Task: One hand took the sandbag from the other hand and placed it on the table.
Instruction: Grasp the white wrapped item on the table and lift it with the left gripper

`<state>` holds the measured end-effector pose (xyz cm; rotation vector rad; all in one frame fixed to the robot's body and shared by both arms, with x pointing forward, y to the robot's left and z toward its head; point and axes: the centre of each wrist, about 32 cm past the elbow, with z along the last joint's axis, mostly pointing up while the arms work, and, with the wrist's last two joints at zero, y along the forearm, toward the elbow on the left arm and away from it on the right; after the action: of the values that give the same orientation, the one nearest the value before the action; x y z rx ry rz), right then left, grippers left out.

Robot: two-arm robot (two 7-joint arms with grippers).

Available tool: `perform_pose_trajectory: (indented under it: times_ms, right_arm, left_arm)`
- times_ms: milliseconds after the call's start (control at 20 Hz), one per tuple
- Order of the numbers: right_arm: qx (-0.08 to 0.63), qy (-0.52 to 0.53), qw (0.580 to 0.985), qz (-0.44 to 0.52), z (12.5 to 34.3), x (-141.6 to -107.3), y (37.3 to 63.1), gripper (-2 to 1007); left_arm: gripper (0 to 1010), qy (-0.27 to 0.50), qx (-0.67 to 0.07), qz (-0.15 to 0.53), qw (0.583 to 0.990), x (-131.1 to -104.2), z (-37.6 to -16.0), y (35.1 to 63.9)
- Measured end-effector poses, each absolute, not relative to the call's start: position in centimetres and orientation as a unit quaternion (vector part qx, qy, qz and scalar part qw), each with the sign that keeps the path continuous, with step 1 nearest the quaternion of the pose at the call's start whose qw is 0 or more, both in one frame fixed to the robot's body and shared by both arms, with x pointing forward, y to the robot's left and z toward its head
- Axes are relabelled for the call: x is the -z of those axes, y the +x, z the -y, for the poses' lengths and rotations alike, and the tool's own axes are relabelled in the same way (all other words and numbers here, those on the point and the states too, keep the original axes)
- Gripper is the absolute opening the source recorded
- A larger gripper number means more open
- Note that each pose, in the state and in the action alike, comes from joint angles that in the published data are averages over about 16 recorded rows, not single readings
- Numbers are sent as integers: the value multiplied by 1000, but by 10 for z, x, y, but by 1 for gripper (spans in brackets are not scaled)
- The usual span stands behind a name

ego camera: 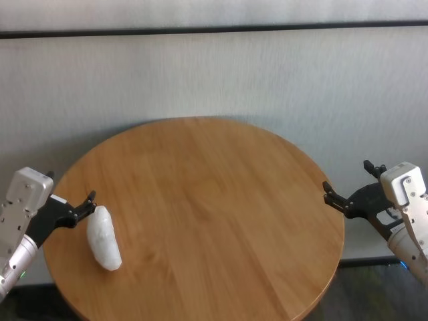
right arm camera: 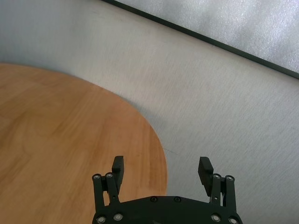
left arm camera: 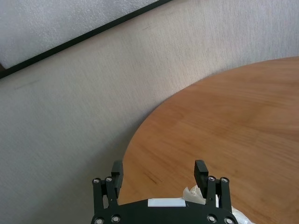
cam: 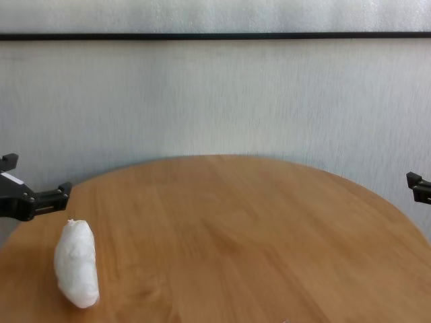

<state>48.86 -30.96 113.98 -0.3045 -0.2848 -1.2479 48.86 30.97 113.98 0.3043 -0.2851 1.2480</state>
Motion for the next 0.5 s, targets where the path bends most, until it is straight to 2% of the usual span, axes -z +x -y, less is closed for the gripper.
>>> perform_pose_trajectory:
  times_ms: [500]
  right_arm:
    - [580, -141, 791, 132, 310, -1140, 489, 1003]
  left_arm:
    - [1000, 141, -580, 132, 791, -1140, -310, 489]
